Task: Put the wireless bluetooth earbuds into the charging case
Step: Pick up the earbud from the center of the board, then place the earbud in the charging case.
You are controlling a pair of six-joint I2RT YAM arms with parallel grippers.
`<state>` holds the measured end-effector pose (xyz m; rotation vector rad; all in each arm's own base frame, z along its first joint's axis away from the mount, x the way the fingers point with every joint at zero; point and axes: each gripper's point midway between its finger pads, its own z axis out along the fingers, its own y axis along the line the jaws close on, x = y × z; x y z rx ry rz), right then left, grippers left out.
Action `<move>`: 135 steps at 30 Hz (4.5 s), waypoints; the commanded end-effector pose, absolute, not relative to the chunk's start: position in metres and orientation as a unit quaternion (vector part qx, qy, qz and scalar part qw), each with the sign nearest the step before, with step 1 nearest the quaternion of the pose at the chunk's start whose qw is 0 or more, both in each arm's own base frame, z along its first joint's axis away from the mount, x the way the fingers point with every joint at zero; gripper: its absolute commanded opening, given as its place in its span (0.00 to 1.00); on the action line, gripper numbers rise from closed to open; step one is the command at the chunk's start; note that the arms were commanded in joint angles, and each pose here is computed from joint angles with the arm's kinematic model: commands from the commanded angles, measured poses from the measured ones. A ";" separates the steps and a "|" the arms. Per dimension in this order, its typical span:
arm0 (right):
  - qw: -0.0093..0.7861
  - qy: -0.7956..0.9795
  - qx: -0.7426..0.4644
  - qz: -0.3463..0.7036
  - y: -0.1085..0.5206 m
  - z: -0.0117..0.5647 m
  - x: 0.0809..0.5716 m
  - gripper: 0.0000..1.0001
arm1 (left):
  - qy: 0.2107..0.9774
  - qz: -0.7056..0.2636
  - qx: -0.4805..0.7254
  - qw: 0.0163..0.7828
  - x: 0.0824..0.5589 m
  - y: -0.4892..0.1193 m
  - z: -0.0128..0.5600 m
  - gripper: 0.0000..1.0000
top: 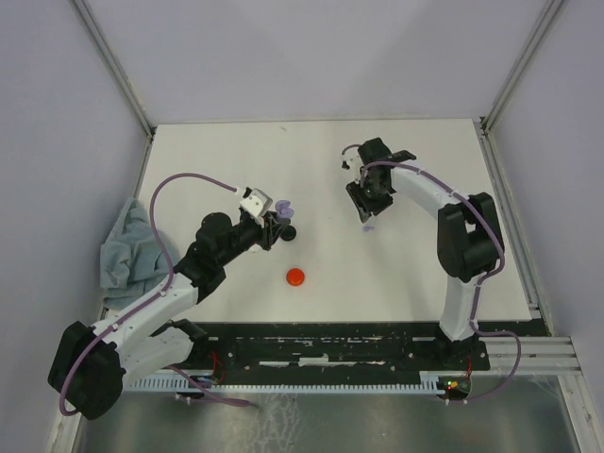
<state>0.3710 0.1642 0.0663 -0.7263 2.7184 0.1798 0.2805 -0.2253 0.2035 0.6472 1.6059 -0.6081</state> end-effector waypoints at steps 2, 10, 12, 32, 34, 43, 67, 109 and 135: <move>0.119 0.928 -0.349 0.059 0.167 0.056 0.368 0.52 | 0.655 -0.271 0.285 0.646 0.283 -0.229 0.242 0.03; 0.089 0.917 -0.388 0.033 0.165 0.042 0.378 0.52 | 0.656 -0.269 0.284 0.646 0.284 -0.228 0.240 0.03; 0.086 0.915 -0.393 0.028 0.168 0.040 0.379 0.51 | 0.657 -0.268 0.283 0.645 0.284 -0.228 0.239 0.03; 0.019 0.902 -0.430 -0.033 0.159 0.015 0.362 0.40 | 0.658 -0.271 0.282 0.644 0.285 -0.229 0.238 0.03; 0.017 0.903 -0.428 -0.032 0.159 0.014 0.360 0.40 | 0.658 -0.271 0.282 0.644 0.285 -0.229 0.239 0.03; 0.032 0.905 -0.423 -0.023 0.167 0.011 0.365 0.40 | 0.658 -0.272 0.281 0.644 0.285 -0.229 0.239 0.03; 0.202 0.926 -0.316 0.051 0.201 0.115 0.364 0.21 | 0.588 -0.309 0.320 0.676 0.262 -0.238 0.259 0.03; 0.481 0.687 -0.267 0.475 0.332 0.367 0.237 0.23 | 0.460 -0.432 0.347 0.694 0.229 -0.268 0.318 0.03; 0.458 0.676 -0.305 0.490 0.339 0.347 0.221 0.25 | 0.470 -0.450 0.308 0.694 0.238 -0.269 0.330 0.03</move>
